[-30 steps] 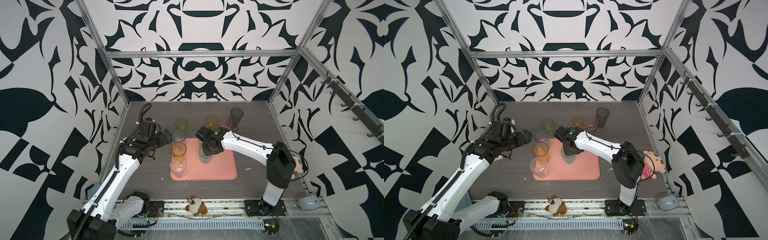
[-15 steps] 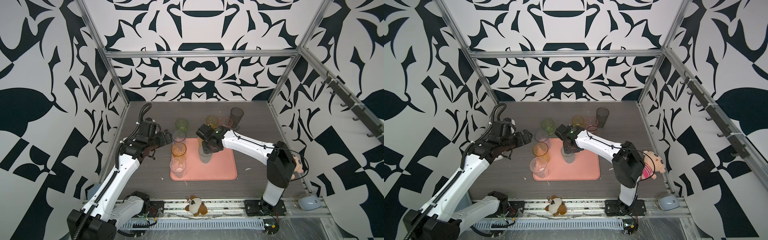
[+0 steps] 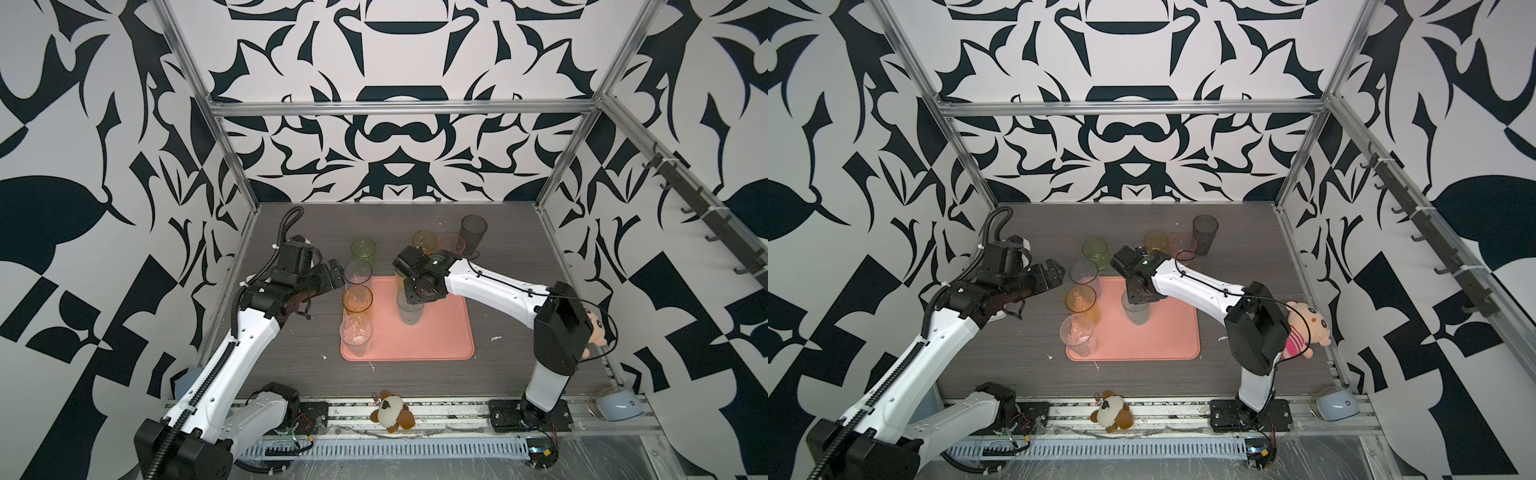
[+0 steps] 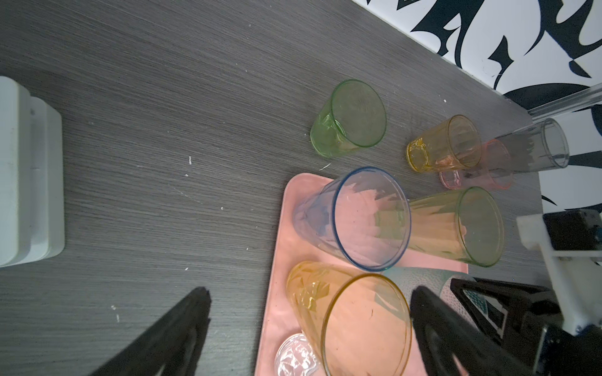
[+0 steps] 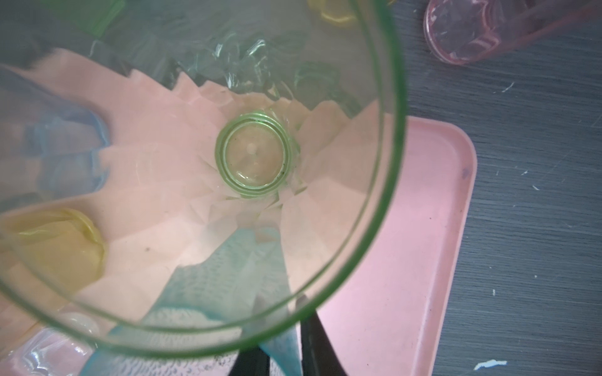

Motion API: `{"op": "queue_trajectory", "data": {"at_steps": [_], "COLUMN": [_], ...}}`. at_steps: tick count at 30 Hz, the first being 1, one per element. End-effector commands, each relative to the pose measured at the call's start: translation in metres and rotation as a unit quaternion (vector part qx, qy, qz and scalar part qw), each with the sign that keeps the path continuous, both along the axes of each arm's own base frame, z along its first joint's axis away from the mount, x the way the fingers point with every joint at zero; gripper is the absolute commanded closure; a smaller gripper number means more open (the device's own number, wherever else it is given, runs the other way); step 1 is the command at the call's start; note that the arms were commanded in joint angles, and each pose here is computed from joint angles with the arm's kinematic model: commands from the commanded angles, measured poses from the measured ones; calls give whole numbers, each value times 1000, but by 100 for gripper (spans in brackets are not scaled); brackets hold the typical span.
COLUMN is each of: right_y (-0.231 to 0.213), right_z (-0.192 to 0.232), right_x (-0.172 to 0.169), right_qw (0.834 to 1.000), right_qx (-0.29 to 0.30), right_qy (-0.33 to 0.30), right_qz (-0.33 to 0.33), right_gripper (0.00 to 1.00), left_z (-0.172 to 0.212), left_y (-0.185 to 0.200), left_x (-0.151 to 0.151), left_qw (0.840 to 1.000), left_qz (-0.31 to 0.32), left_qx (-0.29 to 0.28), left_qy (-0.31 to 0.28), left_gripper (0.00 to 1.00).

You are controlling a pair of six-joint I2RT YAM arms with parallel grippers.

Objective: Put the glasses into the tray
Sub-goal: 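Open the right gripper and raise it off the teal glass, then move the right gripper over the dark grey glass farthest from the robot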

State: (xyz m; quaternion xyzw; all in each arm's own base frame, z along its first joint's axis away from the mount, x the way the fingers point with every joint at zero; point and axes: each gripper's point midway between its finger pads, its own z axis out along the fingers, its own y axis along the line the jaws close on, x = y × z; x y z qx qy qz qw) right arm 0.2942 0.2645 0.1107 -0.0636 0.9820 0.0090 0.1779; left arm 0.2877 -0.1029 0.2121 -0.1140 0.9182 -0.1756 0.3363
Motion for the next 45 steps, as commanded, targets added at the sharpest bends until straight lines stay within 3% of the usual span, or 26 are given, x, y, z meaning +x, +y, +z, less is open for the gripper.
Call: {"op": "queue_trajectory", "data": {"at_steps": [1,13,25,37,45], "right_y": [2,-6,-17,-65,-121], "right_z": [18,49,107,158,174], "right_x": [7,5,18,74,124], "right_qw": [1000,999,994,983,966], "right_qx": [11,12,25,31,19], "right_qy": [-21,-41,-108,-179,-244], "right_qz": [2,5,15,-25,-84], "right_gripper": [77,73,70,67,58], "left_z": [1,3,9,15,19], "left_y": [-1,0,2,3,7], "left_x": [-3,-4,-5,-5,-6], "left_qw": [1000,1000,1000,1000,1000], "left_qz": [1,0,3,5,12], "left_qx": [-5,-5,-5,-3,7], "left_qy": [0,0,-7,-11,-10], "left_gripper": [0,1,1,0,0]}}
